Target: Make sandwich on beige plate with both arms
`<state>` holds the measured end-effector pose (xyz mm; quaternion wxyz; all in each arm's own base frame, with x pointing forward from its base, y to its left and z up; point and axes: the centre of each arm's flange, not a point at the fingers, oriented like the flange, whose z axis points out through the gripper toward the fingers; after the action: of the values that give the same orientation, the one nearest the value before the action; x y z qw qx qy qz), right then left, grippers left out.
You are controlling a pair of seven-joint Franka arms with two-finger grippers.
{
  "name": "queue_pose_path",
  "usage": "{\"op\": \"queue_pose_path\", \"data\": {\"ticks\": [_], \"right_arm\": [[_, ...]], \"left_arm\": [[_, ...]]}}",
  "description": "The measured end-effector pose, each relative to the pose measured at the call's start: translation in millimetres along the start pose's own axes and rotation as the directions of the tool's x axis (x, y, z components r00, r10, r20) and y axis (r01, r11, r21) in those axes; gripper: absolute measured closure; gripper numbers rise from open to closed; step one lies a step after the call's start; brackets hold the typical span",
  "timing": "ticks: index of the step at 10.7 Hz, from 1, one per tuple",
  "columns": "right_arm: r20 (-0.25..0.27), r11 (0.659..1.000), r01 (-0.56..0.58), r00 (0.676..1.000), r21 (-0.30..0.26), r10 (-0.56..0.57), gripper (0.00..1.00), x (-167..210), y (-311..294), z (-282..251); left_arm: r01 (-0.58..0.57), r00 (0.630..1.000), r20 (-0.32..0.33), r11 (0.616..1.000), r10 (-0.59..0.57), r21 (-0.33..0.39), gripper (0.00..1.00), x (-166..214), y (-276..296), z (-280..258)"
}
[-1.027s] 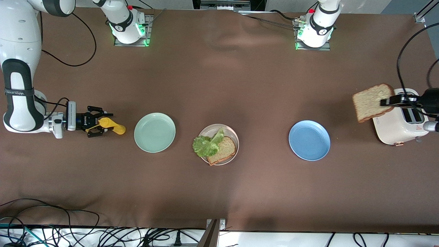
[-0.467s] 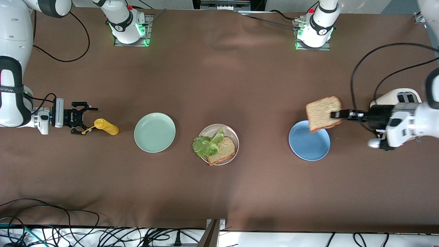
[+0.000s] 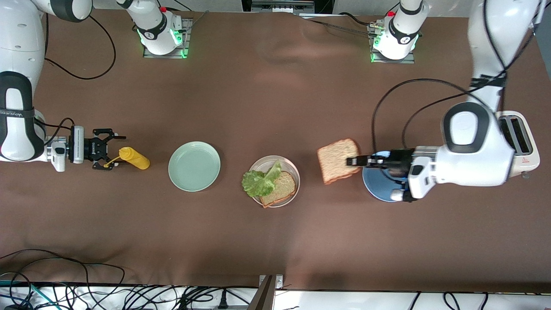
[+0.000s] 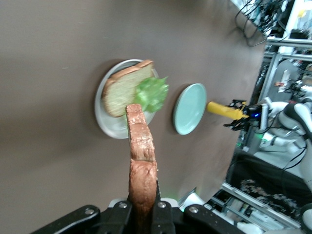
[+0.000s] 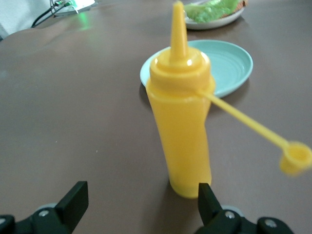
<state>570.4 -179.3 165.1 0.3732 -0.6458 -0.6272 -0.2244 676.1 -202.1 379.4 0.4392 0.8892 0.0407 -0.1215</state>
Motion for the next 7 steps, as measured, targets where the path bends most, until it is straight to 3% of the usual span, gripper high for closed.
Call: {"op": "queue_pose_path", "data": {"ticks": [2,4,5,7], "right_arm": [[0.072,0.995,-0.100,0.992,-0.007,0.100,0.00,-2.6,-8.4,-25.9],[0.160,0.971,-0.237,0.958,-0.037,0.240,0.00,10.9,-14.6,-55.9],[0.201,0.945,-0.322,0.923,-0.059,0.327,0.00,21.9,-18.3,-70.5],[0.273,0.862,-0.489,0.818,-0.133,0.506,0.00,52.0,-28.2,-102.8]], "left_arm": [[0.016,0.999,-0.037,0.999,-0.018,-0.039,0.90,2.5,15.9,60.5],[0.048,0.996,-0.070,0.997,-0.052,-0.055,0.90,6.6,11.4,109.6],[0.070,0.994,-0.082,0.995,-0.075,-0.067,0.90,10.5,3.6,123.7],[0.110,0.986,-0.112,0.988,-0.122,-0.109,0.90,16.0,-3.2,142.4]]}}
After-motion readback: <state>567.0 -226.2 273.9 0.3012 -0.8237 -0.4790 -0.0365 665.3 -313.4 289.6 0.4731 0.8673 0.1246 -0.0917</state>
